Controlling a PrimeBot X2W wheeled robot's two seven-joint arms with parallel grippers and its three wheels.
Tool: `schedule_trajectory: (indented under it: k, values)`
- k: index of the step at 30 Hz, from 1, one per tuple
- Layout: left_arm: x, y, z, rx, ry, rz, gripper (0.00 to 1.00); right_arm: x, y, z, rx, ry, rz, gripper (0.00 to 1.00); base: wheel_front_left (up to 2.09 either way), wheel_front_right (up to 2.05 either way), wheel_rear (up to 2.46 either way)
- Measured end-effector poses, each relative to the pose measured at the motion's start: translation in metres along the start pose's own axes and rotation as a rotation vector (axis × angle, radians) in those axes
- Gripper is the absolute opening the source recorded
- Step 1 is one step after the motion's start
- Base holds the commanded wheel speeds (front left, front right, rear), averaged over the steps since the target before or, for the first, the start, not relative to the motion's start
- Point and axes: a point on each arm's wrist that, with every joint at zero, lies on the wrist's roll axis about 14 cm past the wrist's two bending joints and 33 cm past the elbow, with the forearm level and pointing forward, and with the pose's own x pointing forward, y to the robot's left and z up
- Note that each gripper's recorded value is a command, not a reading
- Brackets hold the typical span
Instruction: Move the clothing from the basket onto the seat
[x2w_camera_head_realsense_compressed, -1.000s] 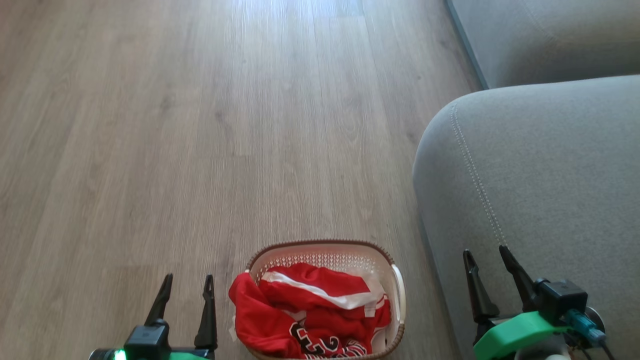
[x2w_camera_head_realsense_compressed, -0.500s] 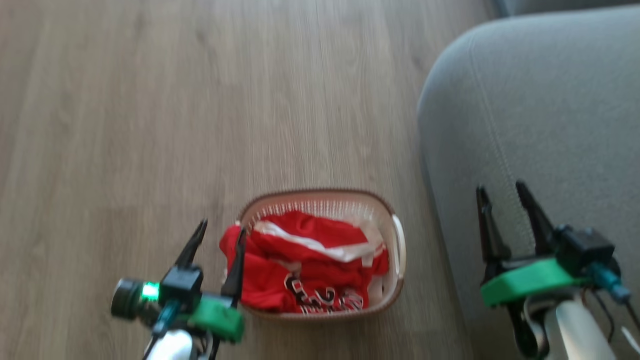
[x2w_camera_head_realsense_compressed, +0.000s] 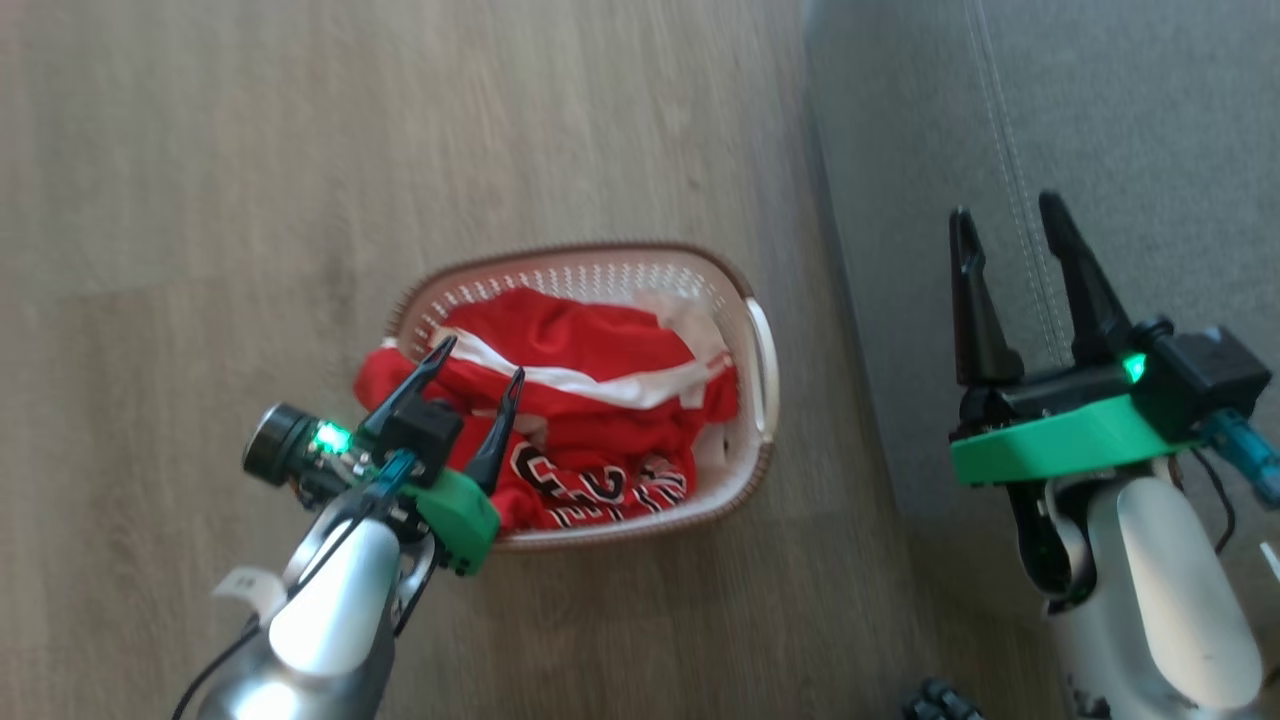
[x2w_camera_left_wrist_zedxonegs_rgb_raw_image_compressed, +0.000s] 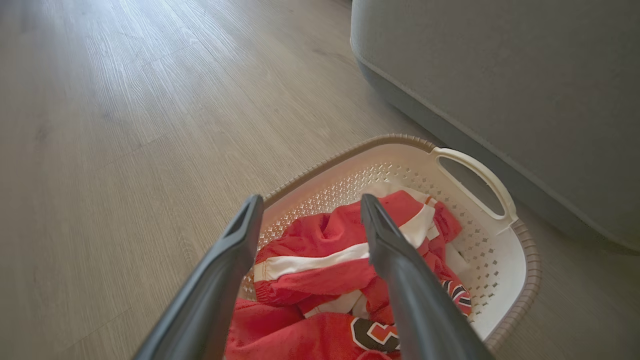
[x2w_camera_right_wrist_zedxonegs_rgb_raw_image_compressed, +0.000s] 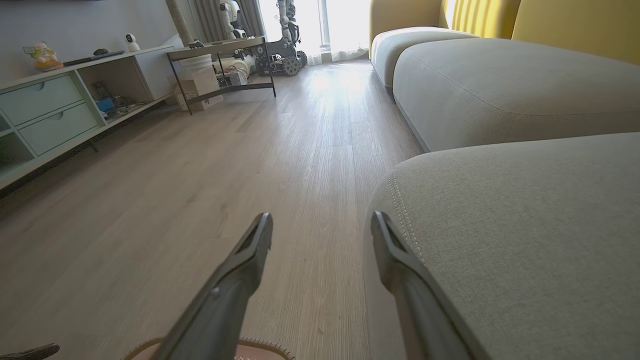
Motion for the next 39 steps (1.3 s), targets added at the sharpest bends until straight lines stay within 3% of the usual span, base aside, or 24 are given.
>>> schedule_trajectory:
  k: [15,28,39]
  values:
    - [0.061,-0.043,-0.076,0.156,0.240,-0.265,1.00,0.020,-0.018,-0.023,-0.014,0.030,-0.025,1.00,0.00,0.00,0.00]
    - [0.079,-0.046,-0.132,0.187,0.431,-0.296,1.00,0.019,-0.030,-0.049,-0.016,0.092,-0.051,1.00,0.00,0.00,0.00]
    - [0.084,-0.051,-0.147,0.227,0.504,-0.308,1.00,0.019,-0.028,-0.051,-0.007,0.100,-0.043,1.00,0.00,0.00,0.00]
